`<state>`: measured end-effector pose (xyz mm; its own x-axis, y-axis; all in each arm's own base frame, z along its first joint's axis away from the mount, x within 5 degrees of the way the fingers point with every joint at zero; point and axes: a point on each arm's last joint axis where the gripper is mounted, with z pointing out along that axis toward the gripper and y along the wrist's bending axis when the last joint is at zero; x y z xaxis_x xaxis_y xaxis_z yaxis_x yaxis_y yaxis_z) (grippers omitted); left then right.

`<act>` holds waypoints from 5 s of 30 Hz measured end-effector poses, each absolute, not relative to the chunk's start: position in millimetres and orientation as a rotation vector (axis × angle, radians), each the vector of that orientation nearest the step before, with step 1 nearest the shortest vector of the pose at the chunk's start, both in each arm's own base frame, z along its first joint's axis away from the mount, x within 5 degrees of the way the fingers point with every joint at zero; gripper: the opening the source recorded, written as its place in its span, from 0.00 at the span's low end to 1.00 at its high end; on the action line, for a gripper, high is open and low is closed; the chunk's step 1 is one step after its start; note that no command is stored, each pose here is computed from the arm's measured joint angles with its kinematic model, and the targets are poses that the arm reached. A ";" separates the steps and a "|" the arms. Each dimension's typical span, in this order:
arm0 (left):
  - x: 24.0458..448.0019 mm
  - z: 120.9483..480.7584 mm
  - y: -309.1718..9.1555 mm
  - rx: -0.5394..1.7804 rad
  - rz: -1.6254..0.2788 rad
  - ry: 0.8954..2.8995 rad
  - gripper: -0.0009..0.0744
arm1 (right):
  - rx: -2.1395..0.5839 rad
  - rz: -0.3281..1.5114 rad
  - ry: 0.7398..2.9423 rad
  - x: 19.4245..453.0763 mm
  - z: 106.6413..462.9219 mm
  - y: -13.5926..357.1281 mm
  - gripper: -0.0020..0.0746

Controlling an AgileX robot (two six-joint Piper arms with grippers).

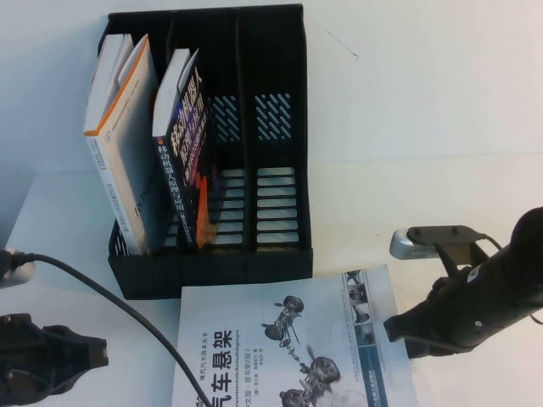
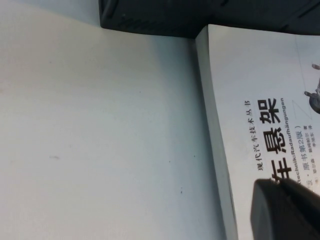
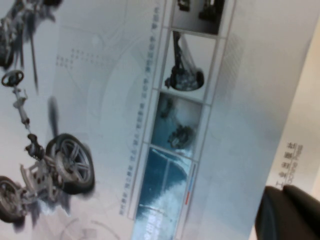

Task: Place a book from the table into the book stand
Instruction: Push book with right arm, then pick up the book with your left arm

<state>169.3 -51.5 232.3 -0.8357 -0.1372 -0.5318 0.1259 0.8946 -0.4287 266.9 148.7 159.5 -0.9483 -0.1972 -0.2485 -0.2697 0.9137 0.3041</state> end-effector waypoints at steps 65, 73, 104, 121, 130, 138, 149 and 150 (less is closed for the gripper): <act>186.7 222.1 -36.7 -0.039 -1.203 2.428 0.01 | -0.225 0.075 2.416 123.5 349.1 40.4 0.03; 207.4 196.1 -30.6 -0.064 -1.415 2.386 0.03 | -0.177 0.085 2.393 92.6 357.1 24.9 0.03; 249.6 102.8 -51.7 -0.307 -1.515 2.587 0.78 | -0.163 0.186 2.416 86.7 317.3 29.3 0.03; 252.0 92.7 -56.1 -0.324 -1.670 2.495 0.43 | -0.159 0.220 2.368 89.5 320.5 31.7 0.03; 251.8 92.7 -56.1 -0.312 -1.682 2.486 0.16 | -0.159 0.239 2.328 91.7 323.2 33.2 0.03; 251.3 93.3 -56.9 -0.288 -1.704 2.469 0.16 | -0.159 0.240 2.324 91.9 323.4 33.3 0.03; 244.9 158.0 -56.4 -0.068 -1.556 2.394 0.16 | -0.159 0.241 2.323 92.0 323.5 33.3 0.03; 242.4 166.5 -56.7 -0.049 -1.544 2.379 0.16 | -0.159 0.241 2.323 92.0 323.5 33.3 0.03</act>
